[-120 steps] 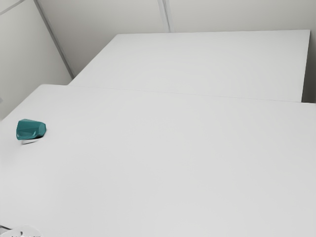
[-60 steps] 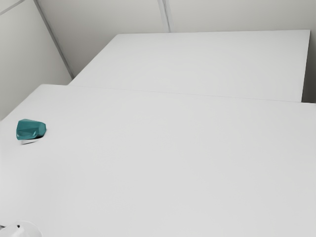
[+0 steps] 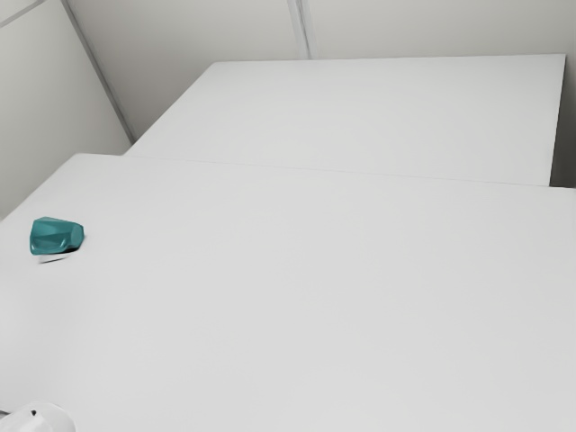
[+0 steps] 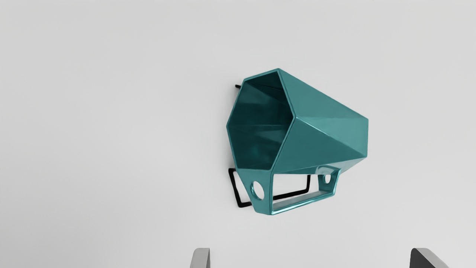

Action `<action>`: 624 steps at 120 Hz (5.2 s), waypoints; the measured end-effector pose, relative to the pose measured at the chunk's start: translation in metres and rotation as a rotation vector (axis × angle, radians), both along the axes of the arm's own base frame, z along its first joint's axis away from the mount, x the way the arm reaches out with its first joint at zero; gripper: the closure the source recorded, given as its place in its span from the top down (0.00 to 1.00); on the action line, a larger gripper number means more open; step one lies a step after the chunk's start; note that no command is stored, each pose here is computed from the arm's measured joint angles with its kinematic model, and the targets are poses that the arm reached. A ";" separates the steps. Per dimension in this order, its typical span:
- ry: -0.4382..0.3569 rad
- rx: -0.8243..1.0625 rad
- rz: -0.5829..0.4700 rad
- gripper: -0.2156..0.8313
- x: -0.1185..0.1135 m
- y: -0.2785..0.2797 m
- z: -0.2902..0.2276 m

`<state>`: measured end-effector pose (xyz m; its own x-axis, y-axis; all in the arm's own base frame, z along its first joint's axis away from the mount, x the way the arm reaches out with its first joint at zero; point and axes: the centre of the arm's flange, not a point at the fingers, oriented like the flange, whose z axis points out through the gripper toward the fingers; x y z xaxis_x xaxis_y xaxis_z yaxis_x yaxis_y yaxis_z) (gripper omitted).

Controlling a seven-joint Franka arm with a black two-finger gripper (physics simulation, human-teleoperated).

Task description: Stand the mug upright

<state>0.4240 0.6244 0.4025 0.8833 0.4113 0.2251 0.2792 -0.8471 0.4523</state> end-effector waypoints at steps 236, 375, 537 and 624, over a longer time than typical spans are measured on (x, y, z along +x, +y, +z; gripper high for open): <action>-0.200 -0.200 -0.062 0.33 0.070 -0.037 -0.101; 0.168 0.124 -0.476 0.05 0.149 -0.293 0.021; 0.396 0.477 -0.445 0.05 0.106 -0.572 0.026; 0.374 0.512 -0.250 0.05 0.103 -0.608 -0.042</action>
<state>0.5268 0.0161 0.3604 0.9942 0.1078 -0.0020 0.1069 -0.9879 -0.1121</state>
